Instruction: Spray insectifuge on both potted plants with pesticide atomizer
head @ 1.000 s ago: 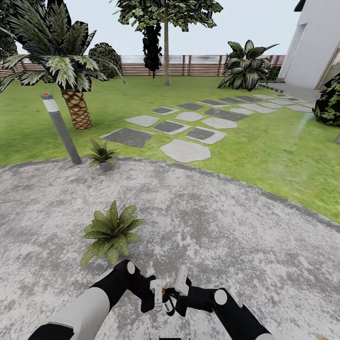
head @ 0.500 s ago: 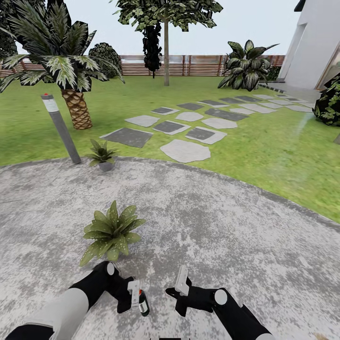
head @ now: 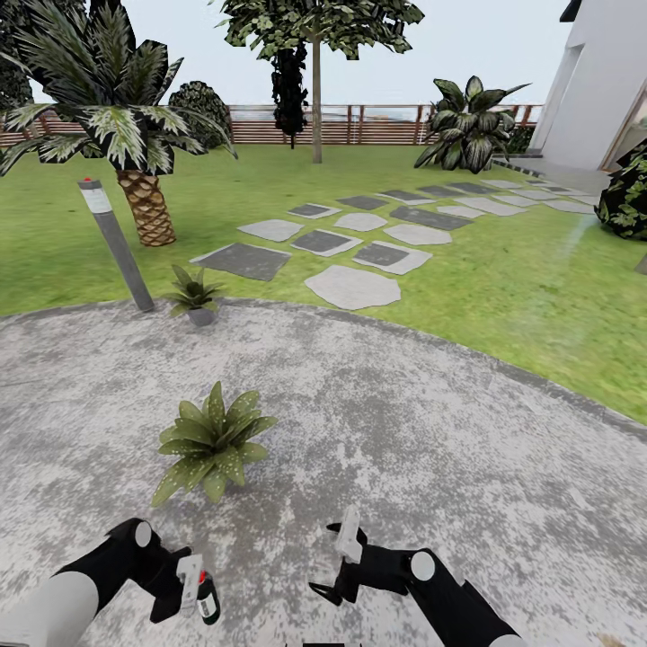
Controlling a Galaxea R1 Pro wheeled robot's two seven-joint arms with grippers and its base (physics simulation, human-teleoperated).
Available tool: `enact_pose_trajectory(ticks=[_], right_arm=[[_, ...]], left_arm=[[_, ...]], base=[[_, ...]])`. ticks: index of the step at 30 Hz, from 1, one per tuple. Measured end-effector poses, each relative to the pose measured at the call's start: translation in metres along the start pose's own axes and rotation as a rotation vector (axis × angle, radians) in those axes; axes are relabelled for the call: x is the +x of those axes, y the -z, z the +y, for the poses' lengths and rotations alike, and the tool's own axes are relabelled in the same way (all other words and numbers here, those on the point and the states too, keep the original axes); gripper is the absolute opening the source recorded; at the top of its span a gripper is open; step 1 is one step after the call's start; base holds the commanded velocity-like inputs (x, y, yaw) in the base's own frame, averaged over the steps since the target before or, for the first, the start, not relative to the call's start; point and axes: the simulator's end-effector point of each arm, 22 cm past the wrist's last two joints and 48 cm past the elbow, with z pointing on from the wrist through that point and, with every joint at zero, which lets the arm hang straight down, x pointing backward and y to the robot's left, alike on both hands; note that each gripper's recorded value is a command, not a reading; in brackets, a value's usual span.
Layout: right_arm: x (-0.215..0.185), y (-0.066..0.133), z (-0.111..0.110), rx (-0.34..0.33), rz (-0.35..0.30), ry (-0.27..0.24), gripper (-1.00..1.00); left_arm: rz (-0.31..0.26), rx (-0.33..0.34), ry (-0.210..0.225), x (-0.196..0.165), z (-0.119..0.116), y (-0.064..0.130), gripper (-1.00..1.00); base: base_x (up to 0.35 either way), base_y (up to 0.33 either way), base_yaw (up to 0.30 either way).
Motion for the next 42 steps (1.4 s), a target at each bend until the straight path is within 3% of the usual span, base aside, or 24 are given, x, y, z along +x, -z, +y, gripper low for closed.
enact_pose_trajectory(ticks=[3, 5, 8, 10, 11, 12, 14, 15, 17, 20, 22, 26, 34, 42], right_arm=[[0.006, 0.004, -0.007, 0.025, 0.009, -0.005, 1.0], [0.025, 0.015, -0.026, 0.094, 0.041, -0.012, 1.0], [0.091, 0.047, -0.053, 0.235, 0.159, -0.061, 1.0], [0.147, 0.069, -0.053, 0.316, 0.267, -0.121, 1.0], [0.175, 0.083, -0.052, 0.369, 0.325, -0.152, 1.0], [0.191, 0.092, -0.052, 0.41, 0.357, -0.173, 1.0], [0.228, 0.125, -0.065, 0.606, 0.422, -0.266, 1.0], [0.238, 0.137, -0.068, 0.675, 0.434, -0.311, 1.0], [0.259, 0.165, -0.071, 0.836, 0.421, -0.455, 1.0], [0.272, 0.191, -0.073, 0.983, 0.367, -0.59, 1.0], [0.279, 0.204, -0.073, 1.06, 0.346, -0.666, 1.0], [0.287, 0.214, -0.07, 1.111, 0.344, -0.712, 1.0], [0.285, 0.211, -0.068, 1.114, 0.337, -0.724, 1.0], [0.285, 0.211, -0.068, 1.118, 0.338, -0.73, 1.0]], left_arm=[[-0.03, -0.021, 0.057, 0.006, -0.005, -0.006, -1.0], [-0.076, -0.099, 0.115, 0.003, 0.008, -0.008, -1.0], [-0.146, -0.199, 0.228, 0.0, 0.018, -0.016, -1.0], [-0.21, -0.258, 0.342, -0.003, 0.024, -0.02, -1.0], [-0.262, -0.301, 0.428, -0.005, 0.031, -0.019, -1.0], [-0.292, -0.329, 0.486, -0.006, 0.035, -0.019, -1.0], [-0.356, -0.427, 0.68, 0.008, 0.04, -0.022, -1.0], [-0.369, -0.47, 0.745, 0.016, 0.043, -0.021, -1.0], [-0.396, -0.614, 0.902, 0.043, 0.049, -0.017, -1.0], [-0.421, -0.756, 1.006, 0.066, 0.046, -0.012, -1.0], [-0.392, -0.83, 1.061, 0.085, 0.031, -0.017, -1.0], [-0.322, -0.91, 1.115, 0.099, 0.007, -0.029, -1.0], [-0.307, -0.882, 1.131, 0.09, -0.006, -0.044, -1.0], [-0.311, -0.879, 1.143, 0.09, -0.009, -0.045, -1.0]], base=[[0.0, 0.0, 0.0], [0.0, 0.0, 0.0], [0.0, 0.0, 0.0], [0.0, 0.0, 0.0], [0.0, 0.0, 0.0], [0.0, 0.0, 0.0], [0.0, 0.0, 0.0], [0.0, 0.0, 0.0], [0.0, 0.0, 0.0], [0.0, 0.0, 0.0], [0.0, 0.0, 0.0], [0.0, 0.0, 0.0], [0.0, 0.0, 0.0], [0.0, 0.0, -0.029]])
